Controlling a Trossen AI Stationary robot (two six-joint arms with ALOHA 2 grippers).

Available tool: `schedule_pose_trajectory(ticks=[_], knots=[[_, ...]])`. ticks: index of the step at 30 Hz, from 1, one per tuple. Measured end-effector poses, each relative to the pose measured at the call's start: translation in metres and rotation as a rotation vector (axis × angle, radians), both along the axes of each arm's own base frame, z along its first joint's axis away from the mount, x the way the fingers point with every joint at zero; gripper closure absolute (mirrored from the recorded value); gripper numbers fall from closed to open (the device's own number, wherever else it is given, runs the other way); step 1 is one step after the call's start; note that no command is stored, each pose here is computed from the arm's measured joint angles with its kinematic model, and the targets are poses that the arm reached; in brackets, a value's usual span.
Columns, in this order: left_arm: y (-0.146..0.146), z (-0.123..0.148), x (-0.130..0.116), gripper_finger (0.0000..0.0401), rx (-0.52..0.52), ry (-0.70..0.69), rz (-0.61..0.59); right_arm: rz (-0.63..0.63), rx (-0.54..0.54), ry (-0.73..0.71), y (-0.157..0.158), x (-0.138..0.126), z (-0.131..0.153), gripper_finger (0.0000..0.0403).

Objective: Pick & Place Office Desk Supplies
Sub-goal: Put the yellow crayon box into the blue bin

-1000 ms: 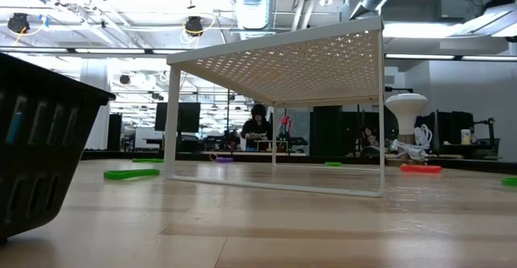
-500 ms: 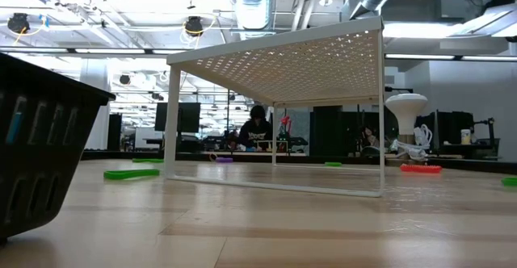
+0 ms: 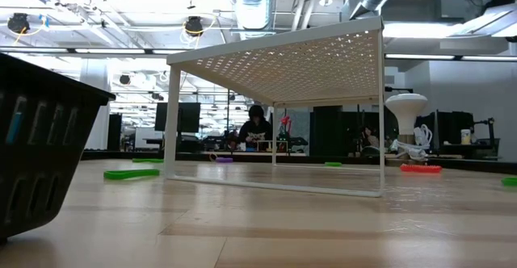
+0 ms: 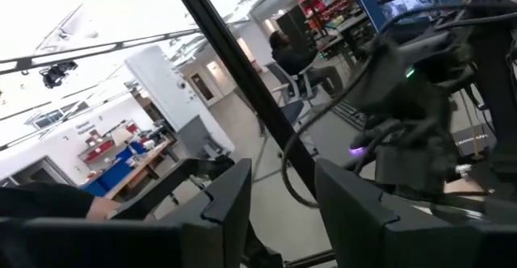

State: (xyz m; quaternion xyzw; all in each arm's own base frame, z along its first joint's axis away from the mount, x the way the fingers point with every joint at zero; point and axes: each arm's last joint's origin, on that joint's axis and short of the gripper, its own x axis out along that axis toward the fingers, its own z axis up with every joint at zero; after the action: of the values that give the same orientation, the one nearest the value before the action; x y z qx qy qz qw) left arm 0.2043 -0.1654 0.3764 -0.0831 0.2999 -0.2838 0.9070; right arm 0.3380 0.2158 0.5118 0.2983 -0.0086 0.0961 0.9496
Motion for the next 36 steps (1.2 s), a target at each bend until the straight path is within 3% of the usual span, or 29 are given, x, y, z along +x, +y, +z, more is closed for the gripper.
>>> schedule_pose_trajectory(ticks=[8, 12, 19, 27, 36], knots=[[-0.021, -0.023, -0.046, 0.0300, 0.163, 0.251, 0.057, -0.036, 0.005, 0.005, 0.015, -0.011, 0.000, 0.0268], [-0.031, -0.037, -0.064, 0.0300, 0.168, 0.316, 0.093, -0.060, 0.005, 0.007, 0.019, -0.015, 0.000, 0.0268], [-0.043, -0.088, -0.089, 0.0300, 0.169, 0.439, 0.221, -0.079, 0.005, 0.009, 0.025, -0.020, -0.001, 0.0269], [-0.051, -0.145, -0.110, 0.0300, 0.072, 0.498, 0.271, -0.097, 0.008, 0.011, 0.026, -0.021, -0.001, 0.0269], [-0.047, -0.183, -0.121, 0.0300, -0.021, 0.525, 0.323, -0.100, 0.015, 0.006, 0.026, -0.021, 0.000, 0.0269]])
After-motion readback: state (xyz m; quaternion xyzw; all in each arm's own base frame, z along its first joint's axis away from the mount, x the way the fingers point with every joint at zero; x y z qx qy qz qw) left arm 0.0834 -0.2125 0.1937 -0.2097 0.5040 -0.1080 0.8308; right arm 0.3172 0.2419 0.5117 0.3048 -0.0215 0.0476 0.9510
